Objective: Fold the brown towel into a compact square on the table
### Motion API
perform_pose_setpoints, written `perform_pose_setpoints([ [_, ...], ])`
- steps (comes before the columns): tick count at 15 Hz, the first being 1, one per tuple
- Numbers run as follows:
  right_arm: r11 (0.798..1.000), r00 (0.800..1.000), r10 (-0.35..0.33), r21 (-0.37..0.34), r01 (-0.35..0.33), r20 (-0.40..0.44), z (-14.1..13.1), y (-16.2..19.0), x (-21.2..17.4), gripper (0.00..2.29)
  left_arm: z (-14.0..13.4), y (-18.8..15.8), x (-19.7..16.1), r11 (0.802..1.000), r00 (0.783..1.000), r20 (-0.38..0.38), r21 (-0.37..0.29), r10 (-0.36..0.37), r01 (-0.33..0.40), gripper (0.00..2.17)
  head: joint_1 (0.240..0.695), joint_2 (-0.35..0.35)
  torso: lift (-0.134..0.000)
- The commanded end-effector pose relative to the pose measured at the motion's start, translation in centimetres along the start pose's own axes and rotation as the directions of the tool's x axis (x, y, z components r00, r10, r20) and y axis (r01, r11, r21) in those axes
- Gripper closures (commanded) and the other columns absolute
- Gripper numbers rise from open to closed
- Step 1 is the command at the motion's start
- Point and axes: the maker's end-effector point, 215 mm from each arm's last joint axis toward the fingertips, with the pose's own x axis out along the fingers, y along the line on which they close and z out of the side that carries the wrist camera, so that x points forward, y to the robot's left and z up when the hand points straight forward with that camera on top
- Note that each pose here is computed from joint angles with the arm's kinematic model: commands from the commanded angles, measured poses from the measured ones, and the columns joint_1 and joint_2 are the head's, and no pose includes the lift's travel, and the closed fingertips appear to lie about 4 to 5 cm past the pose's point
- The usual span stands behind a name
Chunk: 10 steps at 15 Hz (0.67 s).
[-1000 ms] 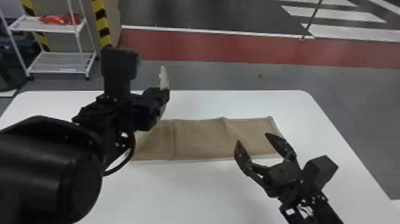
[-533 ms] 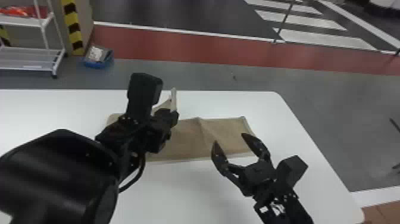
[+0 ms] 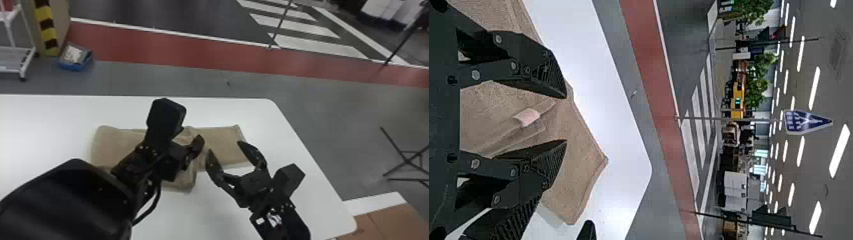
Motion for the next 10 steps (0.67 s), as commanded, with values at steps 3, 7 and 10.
perform_pose_setpoints([
  [3, 1.0, 0.999, 0.01, 0.013, -0.009, -0.052, -1.0, 0.2, 0.4, 0.13, -0.2, 0.4, -0.3, 1.0, 1.0, 0.002, -0.02, 0.007, -0.006, 0.07, 0.695, -0.35, -0.125],
  [7, 0.996, 0.994, 0.051, -0.063, -0.058, -0.101, -1.0, 1.1, 2.6, 0.12, -2.6, 6.4, -2.8, 0.992, 0.995, -0.001, -0.083, 0.099, -0.099, 0.07, 0.695, -0.331, -0.125],
  [10, 0.992, 0.973, 0.041, -0.11, -0.067, -0.228, -3.0, 0.1, 3.3, 0.11, -4.3, 11.6, -5.7, 0.976, 0.983, 0.024, -0.13, 0.18, -0.176, 0.08, 0.695, -0.263, -0.125],
])
